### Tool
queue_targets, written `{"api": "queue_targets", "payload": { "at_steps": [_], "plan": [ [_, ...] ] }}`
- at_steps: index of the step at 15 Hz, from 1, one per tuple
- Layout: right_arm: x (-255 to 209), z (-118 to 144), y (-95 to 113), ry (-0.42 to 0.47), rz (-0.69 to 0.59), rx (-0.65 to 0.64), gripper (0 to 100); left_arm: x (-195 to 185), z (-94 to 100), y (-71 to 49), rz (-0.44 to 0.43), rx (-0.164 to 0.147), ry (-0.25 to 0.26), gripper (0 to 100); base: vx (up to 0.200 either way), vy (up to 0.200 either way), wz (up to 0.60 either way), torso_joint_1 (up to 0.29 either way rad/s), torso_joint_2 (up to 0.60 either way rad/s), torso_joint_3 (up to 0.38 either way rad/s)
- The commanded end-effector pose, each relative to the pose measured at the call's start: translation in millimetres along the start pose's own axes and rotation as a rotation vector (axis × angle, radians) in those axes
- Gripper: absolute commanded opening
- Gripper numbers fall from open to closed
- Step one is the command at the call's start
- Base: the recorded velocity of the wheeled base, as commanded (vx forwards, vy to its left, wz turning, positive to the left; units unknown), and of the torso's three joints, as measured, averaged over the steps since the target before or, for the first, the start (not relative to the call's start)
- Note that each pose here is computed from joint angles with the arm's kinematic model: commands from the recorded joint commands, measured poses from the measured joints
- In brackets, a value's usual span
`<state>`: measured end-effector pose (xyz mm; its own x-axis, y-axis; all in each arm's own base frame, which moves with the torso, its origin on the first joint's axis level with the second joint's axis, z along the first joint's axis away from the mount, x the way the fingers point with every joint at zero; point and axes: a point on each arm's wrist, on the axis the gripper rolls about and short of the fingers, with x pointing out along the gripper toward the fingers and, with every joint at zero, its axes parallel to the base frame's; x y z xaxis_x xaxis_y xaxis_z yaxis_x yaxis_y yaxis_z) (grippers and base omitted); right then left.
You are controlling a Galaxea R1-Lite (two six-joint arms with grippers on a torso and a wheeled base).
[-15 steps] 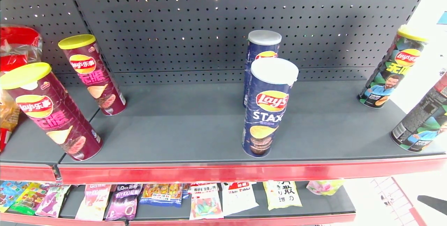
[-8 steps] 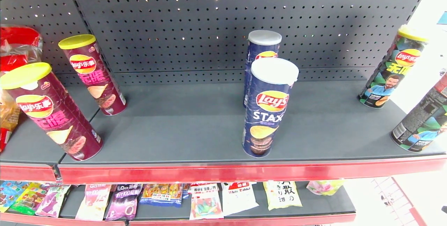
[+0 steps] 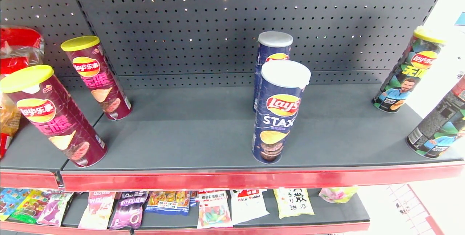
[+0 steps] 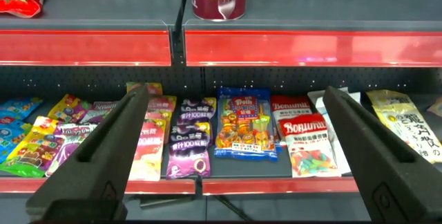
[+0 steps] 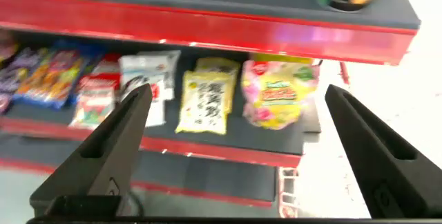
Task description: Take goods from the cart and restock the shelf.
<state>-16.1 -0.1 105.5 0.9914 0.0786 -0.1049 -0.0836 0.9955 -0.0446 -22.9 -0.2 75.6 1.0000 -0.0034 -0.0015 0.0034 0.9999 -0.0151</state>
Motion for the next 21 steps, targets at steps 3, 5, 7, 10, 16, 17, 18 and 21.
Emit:
{"api": "queue_targets", "payload": {
  "at_steps": [3,5,7,10,16,17,18,21],
  "plan": [
    [-6.3,-24.0,1.6,-0.108,-0.1,0.068,100,0.0,0.0,0.0,-0.001,0.0,0.0,100,0.0,0.0,0.0,0.0,0.0,0.0],
    [-6.7,-23.8,1.6,-0.124,-0.087,0.136,100,0.1,-0.5,0.0,0.0,0.0,0.002,100,0.0,0.0,0.0,0.0,0.0,0.0],
    [-6.4,-24.3,2.0,-0.125,-0.068,0.173,100,0.0,0.0,0.0,0.0,0.0,0.0,100,0.0,0.0,0.0,0.0,0.0,0.0],
    [-6.3,-24.0,5.9,-0.127,0.1,0.032,100,0.0,0.0,0.0,0.0,0.0,0.0,100,0.0,0.0,0.0,0.0,0.0,0.0],
    [-3.5,-30.4,1.7,-0.102,-0.095,0.024,100,0.0,0.0,0.0,0.0,0.0,0.0,100,0.0,0.0,0.0,0.0,0.0,0.0],
    [-3.5,-30.5,1.6,-0.101,-0.1,0.045,100,0.0,0.0,0.0,0.0,0.0,0.0,100,0.0,0.0,0.0,0.0,0.0,0.0],
    [-3.5,-30.5,1.6,-0.101,-0.098,0.047,100,0.0,0.0,0.0,0.0,0.0,0.0,100,0.0,0.0,0.0,0.0,0.0,0.0],
    [-3.5,-30.5,1.5,-0.101,-0.103,0.05,100,0.0,0.0,0.0,0.0,0.0,0.0,100,0.0,0.0,0.0,0.0,0.0,0.0]
  ]
}}
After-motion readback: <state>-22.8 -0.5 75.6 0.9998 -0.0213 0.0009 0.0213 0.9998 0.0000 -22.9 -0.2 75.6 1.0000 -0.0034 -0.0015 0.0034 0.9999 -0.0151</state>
